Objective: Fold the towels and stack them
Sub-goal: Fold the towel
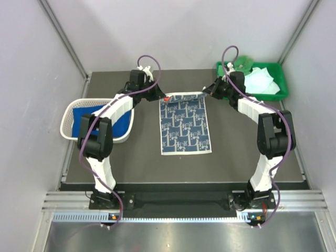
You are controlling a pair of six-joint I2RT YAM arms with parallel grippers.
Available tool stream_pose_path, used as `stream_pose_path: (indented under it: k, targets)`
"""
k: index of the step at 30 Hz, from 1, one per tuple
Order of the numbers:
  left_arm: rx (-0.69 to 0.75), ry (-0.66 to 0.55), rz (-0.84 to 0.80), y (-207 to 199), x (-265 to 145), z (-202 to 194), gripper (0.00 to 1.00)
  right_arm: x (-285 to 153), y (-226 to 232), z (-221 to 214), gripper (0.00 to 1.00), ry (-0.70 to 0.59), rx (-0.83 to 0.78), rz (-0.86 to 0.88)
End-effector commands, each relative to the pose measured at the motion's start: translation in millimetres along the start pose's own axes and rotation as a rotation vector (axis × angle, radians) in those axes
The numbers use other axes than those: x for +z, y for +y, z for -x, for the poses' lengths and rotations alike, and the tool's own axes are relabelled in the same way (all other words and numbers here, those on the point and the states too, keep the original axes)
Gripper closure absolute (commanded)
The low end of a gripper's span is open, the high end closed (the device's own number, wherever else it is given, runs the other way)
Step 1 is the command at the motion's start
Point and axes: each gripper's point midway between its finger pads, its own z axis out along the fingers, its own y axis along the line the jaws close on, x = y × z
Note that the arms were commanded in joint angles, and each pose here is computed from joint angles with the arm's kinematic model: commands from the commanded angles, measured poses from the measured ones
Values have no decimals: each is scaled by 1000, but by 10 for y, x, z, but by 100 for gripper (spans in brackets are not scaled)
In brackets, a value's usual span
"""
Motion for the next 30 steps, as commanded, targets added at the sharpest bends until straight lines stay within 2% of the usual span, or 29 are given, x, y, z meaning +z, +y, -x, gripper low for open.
stream_pose_path:
  k: [1,3,5,9,14,18,30]
  targets:
    - [84,-112,40,-203,-317,122,100,-304,270,163,100,-101,-42,37]
    - [74,-79,77,-126,-372,-114,100,-414,206,-46,100,-81,-27,23]
    - [87,-98,122,-147,-488,-159,100,-478,108,-300,100,-47,-13,-2]
    - [85,-37,192,-44,-627,-504,100,-654,99,-502,100,-43,-11,-12]
    - [87,-15,179,-54,-705,-757,100,-731,30,-763,100,-17,-6,-27]
    - [84,10,177,-45,-736,-943,100,-819,52,-818,100,-25,-4,-26]
    - [78,23,149,-196,-949,-1108,100,-1180,196,-892,100,-50,-41,-38]
